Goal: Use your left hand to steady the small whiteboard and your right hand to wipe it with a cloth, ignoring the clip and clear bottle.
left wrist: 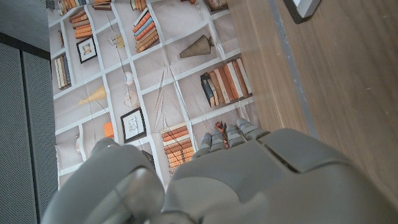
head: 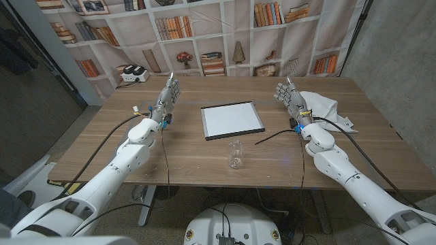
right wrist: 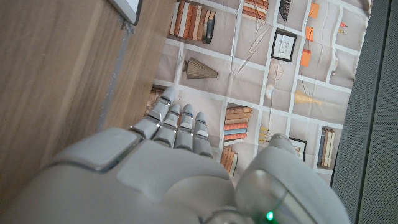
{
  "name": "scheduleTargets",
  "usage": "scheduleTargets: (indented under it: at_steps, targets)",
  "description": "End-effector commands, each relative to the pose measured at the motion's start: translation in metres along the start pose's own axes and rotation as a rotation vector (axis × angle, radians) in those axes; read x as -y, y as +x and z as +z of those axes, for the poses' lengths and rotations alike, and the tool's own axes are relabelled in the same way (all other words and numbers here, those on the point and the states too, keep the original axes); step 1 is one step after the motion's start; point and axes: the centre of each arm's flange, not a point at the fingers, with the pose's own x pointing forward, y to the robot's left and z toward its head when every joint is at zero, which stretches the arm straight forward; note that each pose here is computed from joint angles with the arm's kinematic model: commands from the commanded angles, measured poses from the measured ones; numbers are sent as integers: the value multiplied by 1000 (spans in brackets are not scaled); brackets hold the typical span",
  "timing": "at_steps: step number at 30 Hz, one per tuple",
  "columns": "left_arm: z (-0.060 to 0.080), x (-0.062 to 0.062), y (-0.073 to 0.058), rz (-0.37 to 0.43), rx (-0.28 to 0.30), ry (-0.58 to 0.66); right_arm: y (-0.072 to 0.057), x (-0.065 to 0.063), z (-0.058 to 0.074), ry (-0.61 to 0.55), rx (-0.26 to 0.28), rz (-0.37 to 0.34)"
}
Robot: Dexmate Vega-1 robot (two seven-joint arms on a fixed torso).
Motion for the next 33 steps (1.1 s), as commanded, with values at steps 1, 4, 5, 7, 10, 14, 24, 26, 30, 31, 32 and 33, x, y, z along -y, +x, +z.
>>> scheduleTargets:
  at_steps: [1,4,5,7,10,14,24,26,30,31,32,33]
  targets:
    - [12,16,-2,-56,12,0,-6,13,17,-60,60,-2]
    - [12,20,-6,-59,4,-4,-5,22,18,-78,52,5]
    - [13,21,-8,-61,2,-2,-4,24,19,-83,51,8]
    - [14,23,-11,-63,-9,9,-4,28,21,-86,59,3]
    - [15,25,-14,-56,-18,32,-4,33,25,-107,78,-1]
    - [20,29,-20,-44,-16,51,-6,39,35,-172,99,-10]
    - [13,45,-27,-10,47,12,-8,61,50,-290,120,-37]
    - [13,47,-27,-10,50,10,-8,63,51,-298,120,-41]
    - [14,50,-26,-12,54,18,-9,76,60,-357,116,-67]
    - [14,50,-26,-12,55,20,-9,78,62,-375,118,-74]
    - [15,50,-26,-13,54,25,-9,79,64,-392,114,-84]
    - [15,50,-25,-17,48,33,-9,81,66,-413,112,-92]
